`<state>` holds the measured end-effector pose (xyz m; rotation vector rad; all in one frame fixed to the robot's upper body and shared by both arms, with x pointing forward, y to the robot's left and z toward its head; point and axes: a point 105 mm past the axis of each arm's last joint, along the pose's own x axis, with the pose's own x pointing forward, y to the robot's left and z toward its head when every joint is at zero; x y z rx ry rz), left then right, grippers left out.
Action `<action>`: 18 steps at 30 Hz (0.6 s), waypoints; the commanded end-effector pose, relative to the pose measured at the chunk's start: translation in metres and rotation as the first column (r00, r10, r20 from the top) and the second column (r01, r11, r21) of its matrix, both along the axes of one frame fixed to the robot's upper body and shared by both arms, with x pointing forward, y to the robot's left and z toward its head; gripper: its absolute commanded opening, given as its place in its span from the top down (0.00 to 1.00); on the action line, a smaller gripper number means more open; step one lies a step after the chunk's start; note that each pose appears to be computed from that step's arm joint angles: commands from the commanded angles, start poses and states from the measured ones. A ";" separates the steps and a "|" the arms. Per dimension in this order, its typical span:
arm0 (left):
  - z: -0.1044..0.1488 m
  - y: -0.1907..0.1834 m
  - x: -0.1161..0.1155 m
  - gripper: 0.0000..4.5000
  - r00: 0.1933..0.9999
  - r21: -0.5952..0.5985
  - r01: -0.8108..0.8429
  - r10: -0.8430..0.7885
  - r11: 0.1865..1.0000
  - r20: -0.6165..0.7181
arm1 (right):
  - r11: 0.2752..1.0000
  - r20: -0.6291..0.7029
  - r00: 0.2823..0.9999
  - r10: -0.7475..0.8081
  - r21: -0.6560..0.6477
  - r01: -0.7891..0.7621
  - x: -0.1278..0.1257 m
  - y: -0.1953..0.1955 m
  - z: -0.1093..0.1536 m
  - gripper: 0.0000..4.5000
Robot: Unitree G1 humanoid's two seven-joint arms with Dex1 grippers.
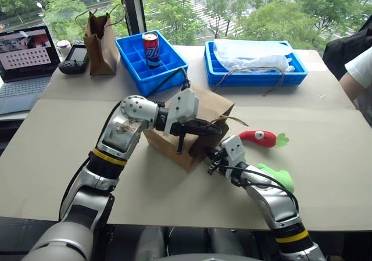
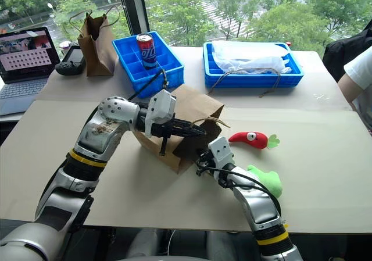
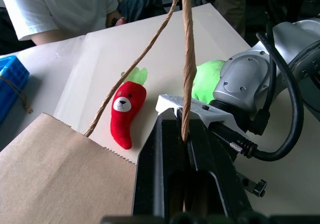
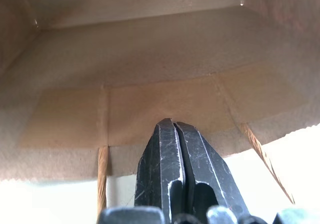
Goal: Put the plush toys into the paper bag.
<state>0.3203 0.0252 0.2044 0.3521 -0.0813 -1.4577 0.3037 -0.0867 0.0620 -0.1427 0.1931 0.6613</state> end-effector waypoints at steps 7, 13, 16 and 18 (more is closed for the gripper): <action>0.053 0.028 0.031 1.00 0.897 -0.297 -0.373 0.260 0.879 -0.358 | 0.999 -0.069 0.997 0.043 -0.023 -0.045 -0.007 0.006 -0.018 0.99; 0.061 0.026 0.024 1.00 0.879 -0.324 -0.372 0.218 0.870 -0.424 | 0.999 -0.065 0.997 0.039 -0.027 -0.041 -0.005 0.005 -0.017 0.99; 0.068 0.027 0.025 1.00 0.858 -0.361 -0.390 0.192 0.847 -0.476 | 0.999 -0.066 0.997 0.031 -0.026 -0.033 -0.005 0.004 -0.018 0.99; 0.072 0.034 0.028 1.00 0.840 -0.376 -0.410 0.184 0.831 -0.510 | 0.999 -0.071 0.997 0.025 -0.023 -0.027 -0.006 0.003 -0.019 0.99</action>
